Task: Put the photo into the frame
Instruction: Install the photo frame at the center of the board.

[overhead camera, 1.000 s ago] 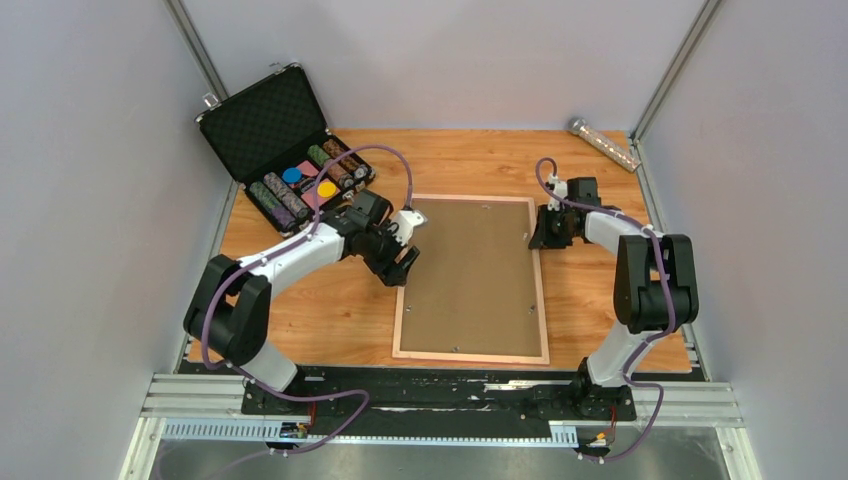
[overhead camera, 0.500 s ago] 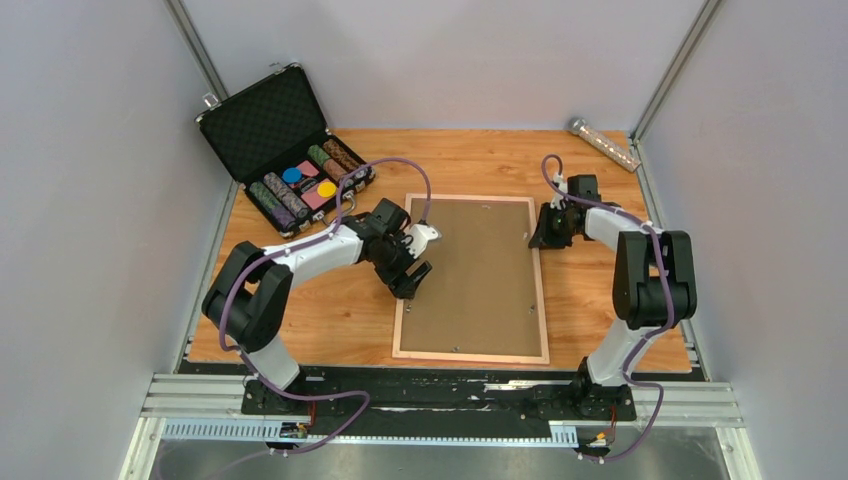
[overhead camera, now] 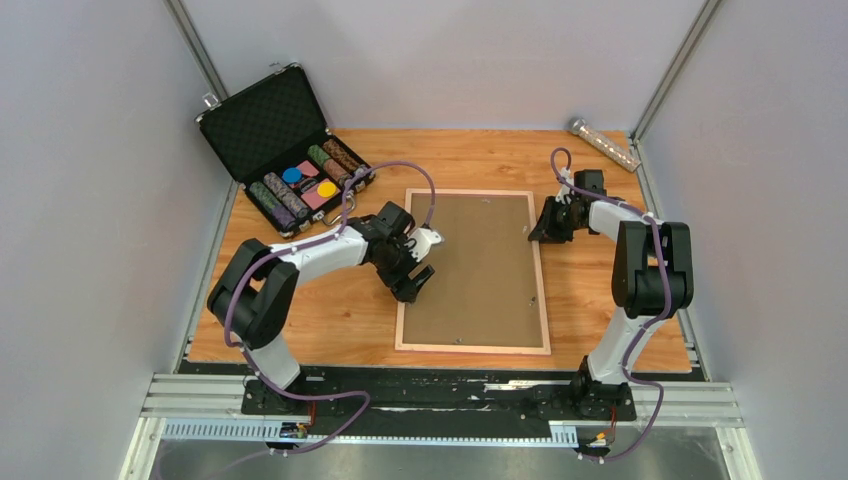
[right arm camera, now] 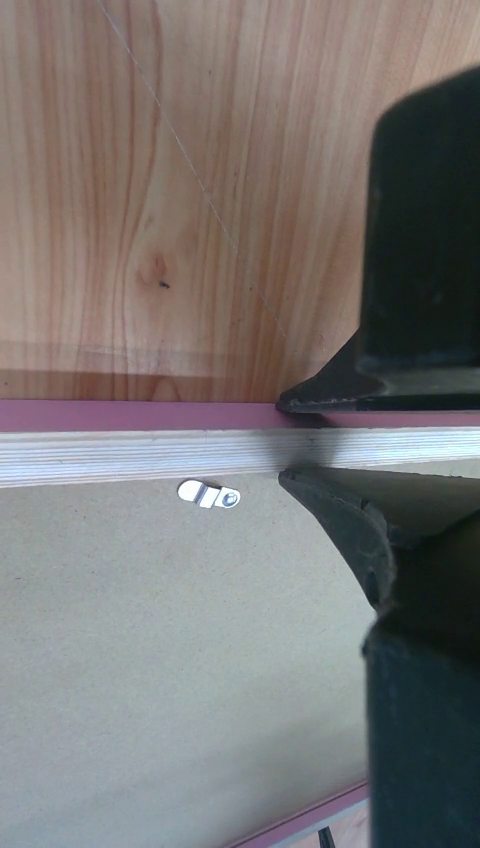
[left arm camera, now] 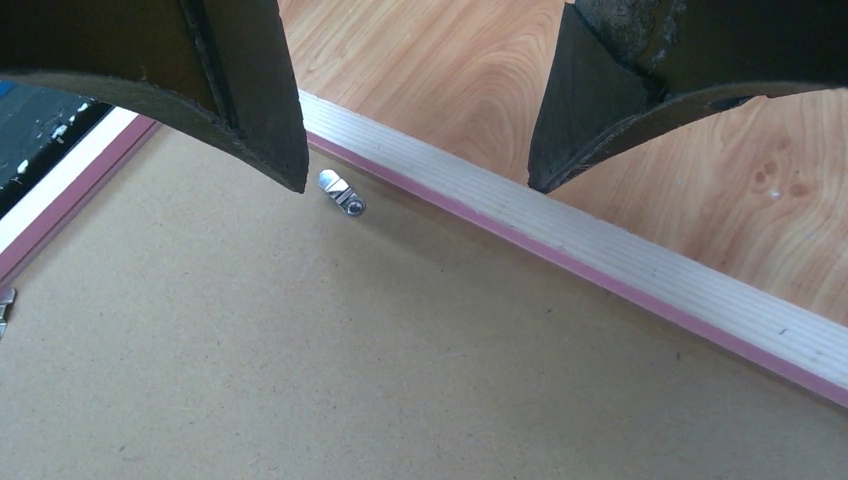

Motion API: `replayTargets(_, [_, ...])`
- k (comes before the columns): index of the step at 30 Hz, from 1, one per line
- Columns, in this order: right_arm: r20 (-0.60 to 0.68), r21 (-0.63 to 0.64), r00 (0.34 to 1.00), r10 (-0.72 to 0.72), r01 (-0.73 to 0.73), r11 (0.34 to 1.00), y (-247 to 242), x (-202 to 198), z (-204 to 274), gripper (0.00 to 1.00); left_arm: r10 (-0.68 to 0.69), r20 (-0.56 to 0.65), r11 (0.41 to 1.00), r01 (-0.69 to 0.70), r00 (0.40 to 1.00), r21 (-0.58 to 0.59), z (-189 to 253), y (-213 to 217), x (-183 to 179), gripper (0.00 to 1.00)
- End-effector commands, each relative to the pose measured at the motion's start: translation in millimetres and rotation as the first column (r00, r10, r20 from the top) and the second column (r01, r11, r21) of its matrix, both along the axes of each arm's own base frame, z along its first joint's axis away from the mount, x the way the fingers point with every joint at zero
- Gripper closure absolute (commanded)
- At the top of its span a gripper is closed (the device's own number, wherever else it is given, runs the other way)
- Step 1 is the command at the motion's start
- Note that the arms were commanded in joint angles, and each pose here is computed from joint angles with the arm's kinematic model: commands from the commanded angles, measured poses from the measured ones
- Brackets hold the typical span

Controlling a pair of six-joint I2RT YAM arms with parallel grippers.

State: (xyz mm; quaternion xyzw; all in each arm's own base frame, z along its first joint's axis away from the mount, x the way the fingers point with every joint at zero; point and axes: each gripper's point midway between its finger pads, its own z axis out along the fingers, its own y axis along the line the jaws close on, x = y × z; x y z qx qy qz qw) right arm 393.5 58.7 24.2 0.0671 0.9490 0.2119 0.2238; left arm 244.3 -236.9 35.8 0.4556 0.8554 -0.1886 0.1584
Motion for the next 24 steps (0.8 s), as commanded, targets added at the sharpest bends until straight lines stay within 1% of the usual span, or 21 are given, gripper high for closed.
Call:
replayTargets(1, [-0.049,-0.065,0.996,-0.072,0.068,0.996,-18.9,-0.7,-27.7,1.0,-0.003,0.02,1.0,0.003,1.0,-0.009,3.5,-14.5,7.9,0.13])
replayTargets(7, [-0.047,-0.057,0.997,-0.062,0.06,0.997,-17.9,-0.5,-27.3,1.0,-0.009,0.033,0.999,0.008,0.999,0.037,-5.8,-15.5,5.4,0.16])
replayTargets(16, [-0.038,-0.05,0.998,-0.057,0.055,0.997,-18.4,-0.5,-24.1,1.0,-0.016,0.039,0.998,0.014,0.999,0.057,-11.1,-17.6,3.5,0.21])
replayTargets(18, [-0.035,-0.05,0.998,-0.057,0.056,0.997,-19.2,-0.2,-23.3,1.0,-0.021,0.043,0.998,0.018,0.999,0.058,-10.6,-17.7,2.7,0.27])
replayTargets(24, [-0.037,-0.045,0.998,-0.052,0.05,0.998,-18.8,-0.8,-23.9,1.0,-0.034,0.054,0.998,0.031,0.998,0.048,-4.8,-17.6,0.9,0.37])
